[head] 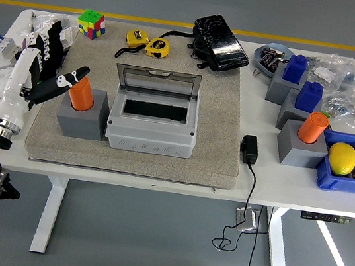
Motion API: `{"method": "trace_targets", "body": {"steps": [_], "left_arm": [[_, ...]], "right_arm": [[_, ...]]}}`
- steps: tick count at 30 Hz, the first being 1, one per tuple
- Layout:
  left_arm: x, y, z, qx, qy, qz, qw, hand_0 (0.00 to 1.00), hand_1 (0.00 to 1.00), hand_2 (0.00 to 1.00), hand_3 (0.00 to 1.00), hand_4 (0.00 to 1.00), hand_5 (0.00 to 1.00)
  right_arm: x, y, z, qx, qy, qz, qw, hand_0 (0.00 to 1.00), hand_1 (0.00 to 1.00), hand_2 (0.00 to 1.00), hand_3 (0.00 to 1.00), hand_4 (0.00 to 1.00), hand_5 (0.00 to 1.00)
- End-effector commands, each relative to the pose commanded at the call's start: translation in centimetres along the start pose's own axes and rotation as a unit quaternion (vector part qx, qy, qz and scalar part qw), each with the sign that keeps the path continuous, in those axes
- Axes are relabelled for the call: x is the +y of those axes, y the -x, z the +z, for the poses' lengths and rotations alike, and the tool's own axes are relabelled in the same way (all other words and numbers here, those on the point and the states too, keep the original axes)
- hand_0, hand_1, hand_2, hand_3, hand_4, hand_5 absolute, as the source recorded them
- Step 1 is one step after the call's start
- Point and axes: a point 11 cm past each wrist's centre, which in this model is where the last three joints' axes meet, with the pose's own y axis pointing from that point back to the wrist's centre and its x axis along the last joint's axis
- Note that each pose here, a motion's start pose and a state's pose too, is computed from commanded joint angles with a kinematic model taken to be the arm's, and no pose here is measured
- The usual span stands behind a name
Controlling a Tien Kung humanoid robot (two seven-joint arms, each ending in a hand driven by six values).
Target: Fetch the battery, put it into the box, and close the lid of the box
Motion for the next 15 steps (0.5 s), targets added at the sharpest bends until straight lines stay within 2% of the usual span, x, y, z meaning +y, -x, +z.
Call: {"method": "trace_targets", "body": {"steps": [5, 9, 10, 15], "left_arm": [[-0.3, -0.4, -0.6, -0.003, -0.005, 0.012, 1.000, 0.887, 0.976, 0.998, 0.989, 0.998, 0.032], [-0.5, -0.2, -1.6, 0.001, -0.021, 0.006, 1.000, 0.887, 0.976, 0.998, 0.989, 0.998, 0.032], [-0.5, 0.0, -1.9, 0.007, -0.025, 0.001, 1.000, 0.912, 0.984, 0.998, 0.985, 0.998, 0.216], [-0.3, 1.7, -3.0, 0.046, -0.052, -0.051, 0.996, 0.912, 0.984, 0.998, 0.985, 0.998, 0.216]], "right_arm": [[0.0, 0.0, 0.1, 0.000, 0.001, 0.000, 1.000, 0.818, 0.796, 0.767, 0.794, 0.998, 0.998], [0.0, 0.2, 0.0, -0.001, 0.000, -0.001, 1.000, 0.818, 0.796, 0.767, 0.794, 0.998, 0.998], [0.0, 0.2, 0.0, -0.001, -0.001, -0.002, 1.000, 0.818, 0.796, 0.767, 0.793, 0.998, 0.998], [0.0, 0.2, 0.1, -0.001, 0.000, -0.002, 1.000, 0.818, 0.796, 0.767, 0.793, 0.998, 0.998]]}}
